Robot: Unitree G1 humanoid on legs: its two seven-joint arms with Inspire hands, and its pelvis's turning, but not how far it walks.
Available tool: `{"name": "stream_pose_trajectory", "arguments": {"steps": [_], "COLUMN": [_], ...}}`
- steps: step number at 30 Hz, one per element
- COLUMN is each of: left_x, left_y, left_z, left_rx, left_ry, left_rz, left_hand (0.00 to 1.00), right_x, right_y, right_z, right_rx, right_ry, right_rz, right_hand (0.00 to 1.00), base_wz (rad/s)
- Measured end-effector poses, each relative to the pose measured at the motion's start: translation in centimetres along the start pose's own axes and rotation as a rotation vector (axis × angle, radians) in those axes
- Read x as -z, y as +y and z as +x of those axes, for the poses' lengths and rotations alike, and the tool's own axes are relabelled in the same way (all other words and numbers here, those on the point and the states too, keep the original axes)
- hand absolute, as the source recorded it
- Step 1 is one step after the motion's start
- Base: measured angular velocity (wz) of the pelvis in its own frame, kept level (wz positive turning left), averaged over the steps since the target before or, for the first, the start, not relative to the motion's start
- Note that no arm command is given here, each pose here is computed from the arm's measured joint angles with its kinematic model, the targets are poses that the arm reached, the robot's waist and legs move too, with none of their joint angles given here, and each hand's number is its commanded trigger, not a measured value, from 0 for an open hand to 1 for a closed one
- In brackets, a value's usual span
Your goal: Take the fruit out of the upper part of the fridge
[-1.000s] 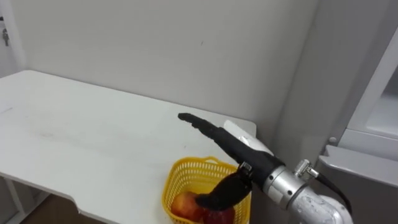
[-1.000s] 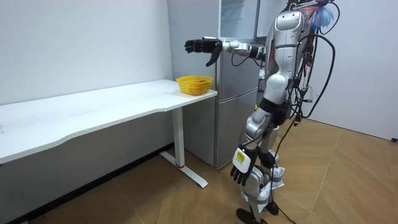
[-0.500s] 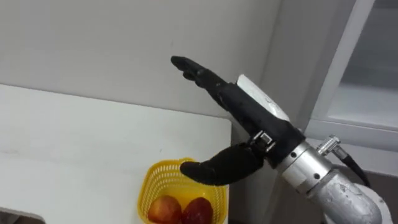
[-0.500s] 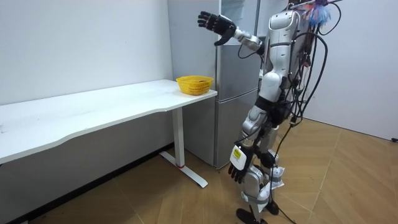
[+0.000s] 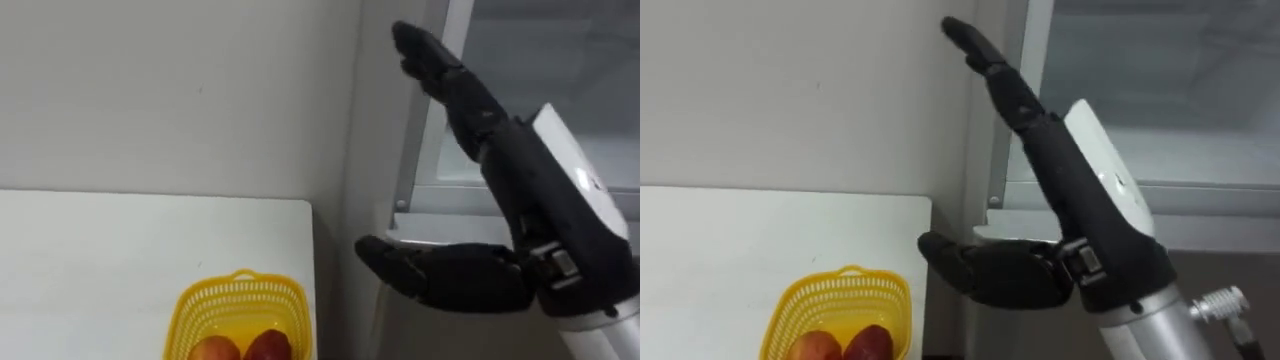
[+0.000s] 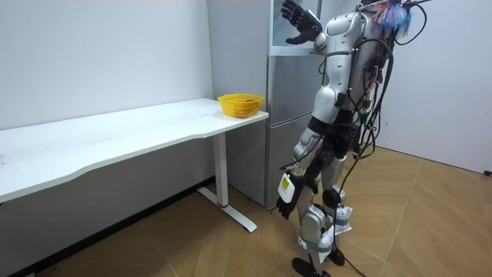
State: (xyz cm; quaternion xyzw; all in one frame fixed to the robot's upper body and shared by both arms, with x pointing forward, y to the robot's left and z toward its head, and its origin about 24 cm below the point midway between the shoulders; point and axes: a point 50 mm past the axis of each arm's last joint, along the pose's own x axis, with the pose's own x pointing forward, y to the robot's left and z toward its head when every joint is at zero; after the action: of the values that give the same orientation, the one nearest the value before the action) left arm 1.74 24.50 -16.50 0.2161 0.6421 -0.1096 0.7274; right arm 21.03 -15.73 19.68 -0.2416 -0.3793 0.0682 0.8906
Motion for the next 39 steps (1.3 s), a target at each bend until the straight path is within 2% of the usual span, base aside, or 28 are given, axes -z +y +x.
{"name": "stream_pose_trajectory", "arguments": {"steps": [10,19,27,31,35,39], "left_x": [-0.1,0.0,-1.1,-2.3,-3.3,-2.9], "left_y": [-0.6,-0.5,-0.6,-0.5,0.1,0.5], "left_z": [0.1,0.1,0.3,0.4,0.4,0.3], "left_rx": [0.007,-0.027,-0.032,-0.037,-0.052,-0.074], "left_ry": [-0.004,0.004,-0.008,-0.042,-0.073,-0.07], "left_rz": [0.012,0.016,0.027,0.011,-0.032,-0.067], "left_hand": [0.0,0.0,0.0,0.0,0.0,0.0], "right_x": [1.0,3.8,8.8,10.1,11.8,13.0], "right_y": [-1.7,-1.7,0.0,0.6,1.0,1.4], "right_z": [-2.7,-7.7,-13.3,-16.1,-19.4,-22.9], "right_rx": [0.184,0.326,0.394,0.416,0.525,0.687], "right_ry": [0.099,0.368,0.729,0.881,1.061,1.24], "right_rz": [-0.048,-0.076,0.003,0.041,0.168,0.303], "right_hand": [0.0,0.0,0.0,0.0,0.0,0.0], "base_wz": [-0.14,-0.14,-0.08,-0.04,-0.01,0.0]}}
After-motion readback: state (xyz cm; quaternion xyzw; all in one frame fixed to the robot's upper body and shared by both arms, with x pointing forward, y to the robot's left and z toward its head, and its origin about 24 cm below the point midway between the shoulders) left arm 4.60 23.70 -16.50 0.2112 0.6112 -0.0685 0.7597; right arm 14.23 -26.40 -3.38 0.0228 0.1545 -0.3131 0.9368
